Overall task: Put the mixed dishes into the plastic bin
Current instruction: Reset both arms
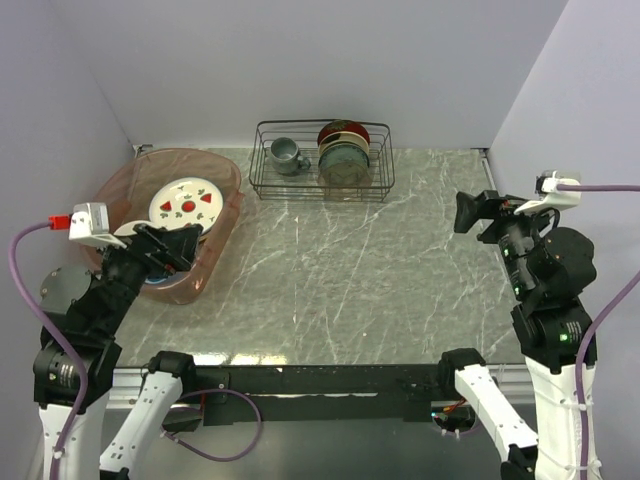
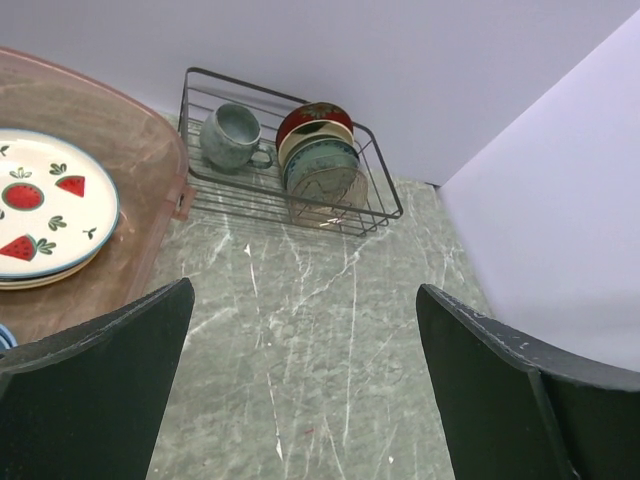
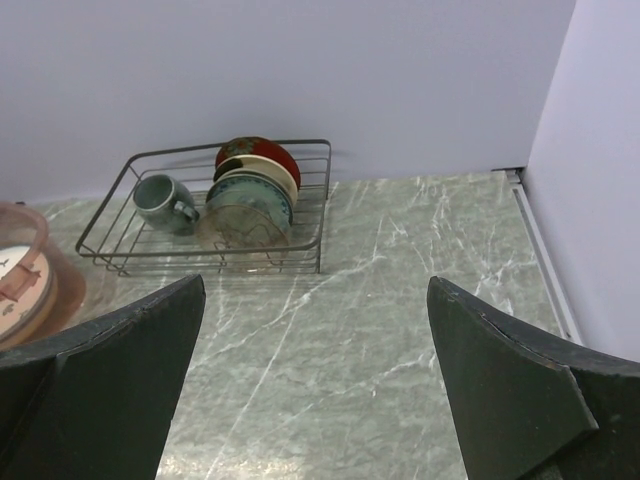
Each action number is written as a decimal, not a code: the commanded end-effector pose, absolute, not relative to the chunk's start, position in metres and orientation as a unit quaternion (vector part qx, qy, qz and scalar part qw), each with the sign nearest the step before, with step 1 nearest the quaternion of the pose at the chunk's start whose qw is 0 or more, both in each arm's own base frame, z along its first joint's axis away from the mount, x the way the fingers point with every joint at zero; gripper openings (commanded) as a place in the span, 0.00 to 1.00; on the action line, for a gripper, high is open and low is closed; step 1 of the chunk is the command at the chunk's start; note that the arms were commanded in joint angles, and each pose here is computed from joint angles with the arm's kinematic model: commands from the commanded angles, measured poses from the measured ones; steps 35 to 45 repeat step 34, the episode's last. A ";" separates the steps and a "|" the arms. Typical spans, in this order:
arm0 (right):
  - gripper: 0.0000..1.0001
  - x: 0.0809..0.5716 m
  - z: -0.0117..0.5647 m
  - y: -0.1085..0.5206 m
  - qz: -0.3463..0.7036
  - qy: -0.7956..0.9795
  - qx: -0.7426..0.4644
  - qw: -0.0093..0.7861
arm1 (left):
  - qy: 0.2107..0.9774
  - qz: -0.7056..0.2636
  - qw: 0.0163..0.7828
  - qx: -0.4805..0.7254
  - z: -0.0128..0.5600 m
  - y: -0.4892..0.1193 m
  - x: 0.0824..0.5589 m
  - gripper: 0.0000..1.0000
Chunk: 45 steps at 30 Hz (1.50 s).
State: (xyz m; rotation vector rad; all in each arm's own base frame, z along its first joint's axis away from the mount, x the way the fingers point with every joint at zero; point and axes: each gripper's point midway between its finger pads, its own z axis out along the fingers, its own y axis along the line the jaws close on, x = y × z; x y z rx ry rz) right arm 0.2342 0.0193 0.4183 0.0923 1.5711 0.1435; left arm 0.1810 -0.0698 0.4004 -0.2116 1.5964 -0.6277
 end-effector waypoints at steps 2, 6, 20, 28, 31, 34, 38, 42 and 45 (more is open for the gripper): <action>1.00 0.223 0.436 0.017 0.074 0.690 0.047 0.719 | 0.677 -0.277 0.677 -0.083 0.417 -0.068 0.176 0.99; 1.00 0.222 0.436 0.016 0.074 0.688 0.051 0.720 | 0.678 -0.273 0.678 -0.082 0.415 -0.067 0.174 0.99; 1.00 0.228 0.438 0.014 0.070 0.687 0.054 0.722 | 0.670 -0.258 0.692 -0.078 0.419 -0.061 0.167 0.99; 1.00 0.225 0.438 0.014 0.069 0.688 0.052 0.721 | 0.672 -0.254 0.691 -0.080 0.414 -0.059 0.166 0.99; 1.00 0.224 0.441 0.014 0.068 0.686 0.050 0.723 | 0.670 -0.257 0.692 -0.080 0.414 -0.060 0.165 0.99; 1.00 0.224 0.442 0.014 0.065 0.685 0.041 0.724 | 0.668 -0.259 0.693 -0.083 0.415 -0.060 0.166 0.99; 1.00 0.224 0.442 0.014 0.065 0.685 0.041 0.724 | 0.668 -0.259 0.693 -0.083 0.415 -0.060 0.166 0.99; 1.00 0.224 0.442 0.014 0.065 0.685 0.041 0.724 | 0.668 -0.259 0.693 -0.083 0.415 -0.060 0.166 0.99; 1.00 0.224 0.442 0.014 0.065 0.685 0.041 0.724 | 0.668 -0.259 0.693 -0.083 0.415 -0.060 0.166 0.99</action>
